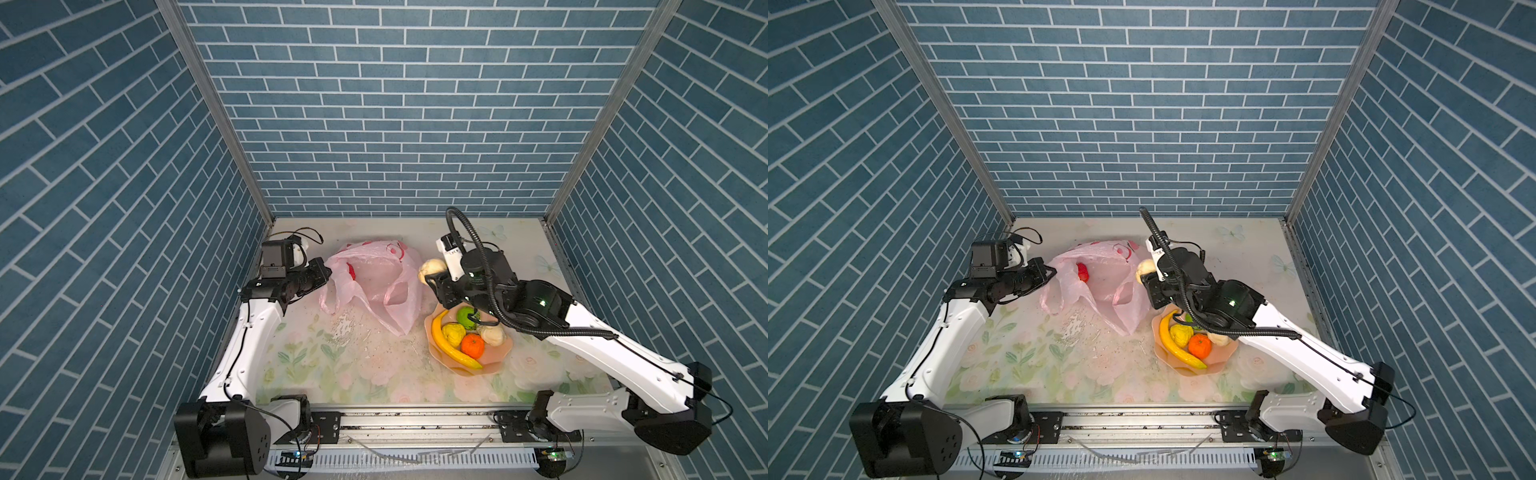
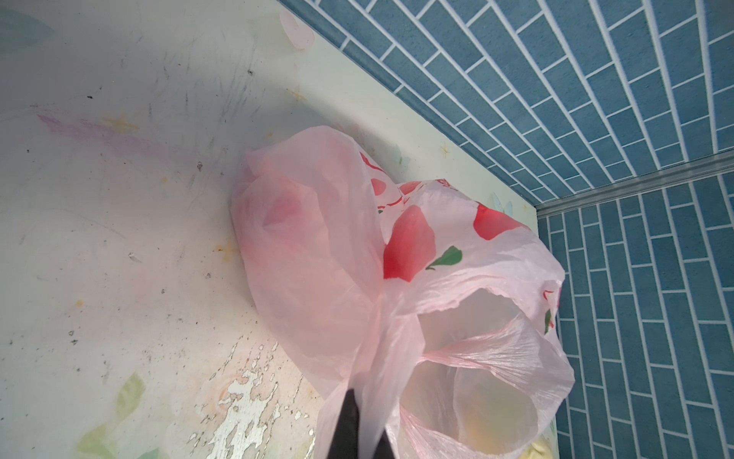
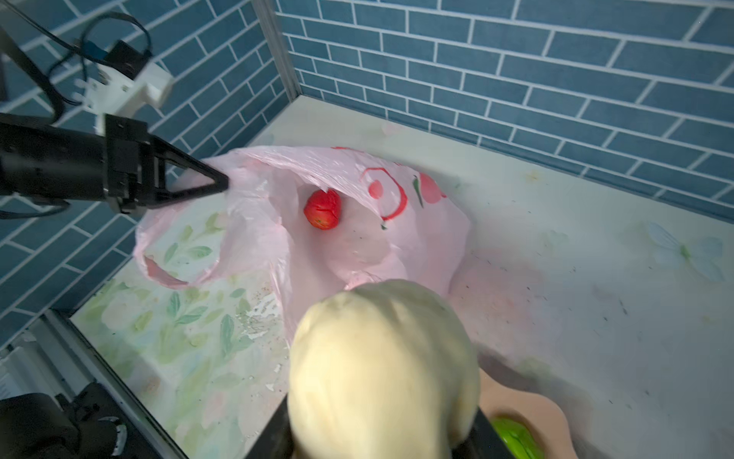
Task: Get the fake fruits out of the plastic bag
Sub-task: 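Carry the cream fruit over the peach bowl with the right gripper, then lower the cream fruit into the bowl and open the right gripper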
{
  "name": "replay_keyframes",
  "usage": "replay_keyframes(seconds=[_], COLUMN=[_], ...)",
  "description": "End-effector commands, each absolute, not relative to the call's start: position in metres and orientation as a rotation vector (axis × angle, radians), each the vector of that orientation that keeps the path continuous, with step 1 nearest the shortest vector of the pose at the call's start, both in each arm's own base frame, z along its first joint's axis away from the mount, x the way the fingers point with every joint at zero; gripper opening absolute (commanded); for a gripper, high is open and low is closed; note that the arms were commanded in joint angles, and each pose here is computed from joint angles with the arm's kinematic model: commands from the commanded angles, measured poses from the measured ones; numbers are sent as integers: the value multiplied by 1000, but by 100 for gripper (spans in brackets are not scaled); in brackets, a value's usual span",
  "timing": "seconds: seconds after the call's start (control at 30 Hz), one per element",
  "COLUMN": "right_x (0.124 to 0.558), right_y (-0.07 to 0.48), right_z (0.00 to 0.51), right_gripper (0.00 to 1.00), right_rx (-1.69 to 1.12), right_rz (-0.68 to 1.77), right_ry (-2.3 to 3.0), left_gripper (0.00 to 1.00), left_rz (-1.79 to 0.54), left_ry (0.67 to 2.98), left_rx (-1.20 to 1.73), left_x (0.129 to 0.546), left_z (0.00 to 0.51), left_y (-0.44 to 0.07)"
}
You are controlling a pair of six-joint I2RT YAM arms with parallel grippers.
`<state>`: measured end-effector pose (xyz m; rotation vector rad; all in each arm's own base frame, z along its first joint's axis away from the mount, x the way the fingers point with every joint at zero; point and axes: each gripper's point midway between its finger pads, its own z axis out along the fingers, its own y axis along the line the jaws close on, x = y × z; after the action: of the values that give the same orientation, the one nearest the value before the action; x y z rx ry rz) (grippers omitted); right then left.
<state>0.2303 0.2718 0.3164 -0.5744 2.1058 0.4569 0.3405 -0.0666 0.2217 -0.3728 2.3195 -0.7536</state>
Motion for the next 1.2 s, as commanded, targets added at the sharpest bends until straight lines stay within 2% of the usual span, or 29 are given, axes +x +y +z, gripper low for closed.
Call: replay_keyframes(seconds=[0.0, 0.43, 0.87, 1.03, 1.17], right_x=[232, 251, 252, 251, 251], right_y=[232, 225, 224, 221, 219], right_z=[259, 157, 111, 105, 106], right_gripper=[16, 16, 18, 24, 35], right_rx=[-499, -457, -414, -406, -403], right_rz=[292, 242, 241, 229, 219], right_ry=[2271, 2428, 2514, 2526, 2525], left_gripper=[0, 0, 0, 0, 0], left_rz=[-754, -741, -728, -729, -731], left_ry=[2319, 2374, 2404, 2406, 2406], left_rx=[-337, -332, -310, -312, -313], left_x=[339, 329, 323, 323, 322], left_z=[229, 222, 219, 218, 218], left_y=[-69, -69, -69, -69, -70])
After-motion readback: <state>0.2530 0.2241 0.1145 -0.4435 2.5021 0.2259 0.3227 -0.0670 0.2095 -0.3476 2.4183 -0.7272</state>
